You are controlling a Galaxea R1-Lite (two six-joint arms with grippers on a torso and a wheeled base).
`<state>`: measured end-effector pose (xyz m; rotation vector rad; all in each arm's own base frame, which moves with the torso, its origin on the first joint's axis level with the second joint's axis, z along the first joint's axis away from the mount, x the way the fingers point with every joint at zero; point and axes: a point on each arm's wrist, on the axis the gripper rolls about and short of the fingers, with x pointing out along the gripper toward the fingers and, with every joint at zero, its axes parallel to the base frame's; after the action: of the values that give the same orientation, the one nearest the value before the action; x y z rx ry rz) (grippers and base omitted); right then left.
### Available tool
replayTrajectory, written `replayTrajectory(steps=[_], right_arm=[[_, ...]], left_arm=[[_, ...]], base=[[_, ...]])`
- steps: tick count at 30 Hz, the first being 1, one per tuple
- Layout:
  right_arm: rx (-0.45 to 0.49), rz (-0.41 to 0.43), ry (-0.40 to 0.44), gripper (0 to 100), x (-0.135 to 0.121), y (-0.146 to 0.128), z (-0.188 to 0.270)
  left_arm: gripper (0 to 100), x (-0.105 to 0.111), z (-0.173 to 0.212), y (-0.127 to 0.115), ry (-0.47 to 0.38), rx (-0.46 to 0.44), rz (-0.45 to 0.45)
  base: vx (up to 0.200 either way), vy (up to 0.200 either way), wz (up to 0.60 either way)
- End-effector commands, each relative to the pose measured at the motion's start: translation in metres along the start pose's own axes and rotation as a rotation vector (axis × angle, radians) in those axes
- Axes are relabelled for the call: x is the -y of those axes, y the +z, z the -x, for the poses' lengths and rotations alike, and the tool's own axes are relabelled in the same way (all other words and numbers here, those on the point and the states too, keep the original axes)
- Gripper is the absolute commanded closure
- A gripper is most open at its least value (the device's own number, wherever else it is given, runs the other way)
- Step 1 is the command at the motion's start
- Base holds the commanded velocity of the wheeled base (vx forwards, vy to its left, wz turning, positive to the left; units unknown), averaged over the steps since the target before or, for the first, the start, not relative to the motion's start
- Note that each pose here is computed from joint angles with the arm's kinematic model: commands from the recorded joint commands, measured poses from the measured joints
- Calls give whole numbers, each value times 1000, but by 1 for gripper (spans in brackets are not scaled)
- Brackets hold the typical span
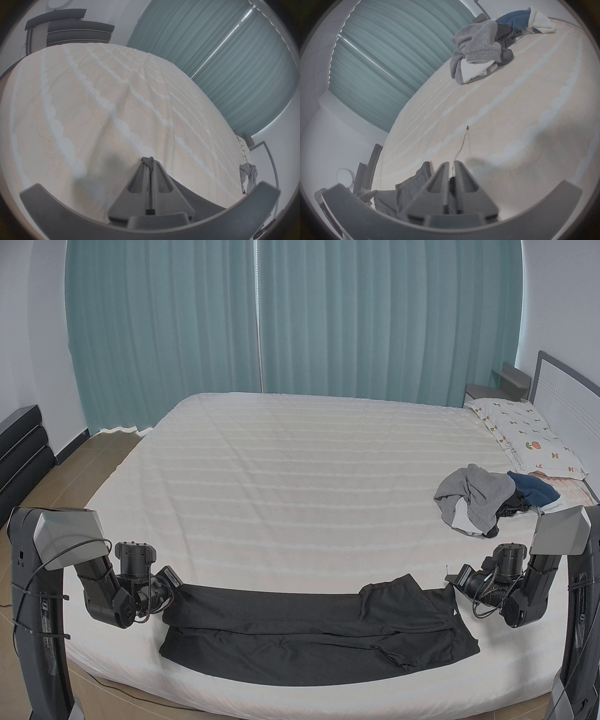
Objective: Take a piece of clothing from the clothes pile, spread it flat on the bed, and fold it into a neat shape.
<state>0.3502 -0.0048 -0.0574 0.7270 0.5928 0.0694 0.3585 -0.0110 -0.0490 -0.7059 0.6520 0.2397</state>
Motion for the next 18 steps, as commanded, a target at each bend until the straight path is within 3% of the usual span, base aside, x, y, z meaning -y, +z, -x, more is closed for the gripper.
replayTrajectory(steps=[1,11,12,14,15,18], right_arm=[[13,-3,-3,100,2,3,-1],[13,-5,-6,100,4,3,-1],[16,-5,-6,0,4,4,-1],[14,-7,-7,0,4,3,0],[19,-7,-3,0,3,4,1],[50,-4,13,0,0,10,7]], left_arm=[[100,0,0,-1,2,-2,0],[100,-2,1,-2,7,-8,-16],[100,-2,2,-2,7,-8,-16],[100,-2,3,-2,7,-8,-14],[0,-2,3,-3,9,-12,-13],[0,-2,4,-3,9,-12,-13]], base=[[0,0,0],[0,0,0],[0,0,0],[0,0,0],[0,0,0],[0,0,0]])
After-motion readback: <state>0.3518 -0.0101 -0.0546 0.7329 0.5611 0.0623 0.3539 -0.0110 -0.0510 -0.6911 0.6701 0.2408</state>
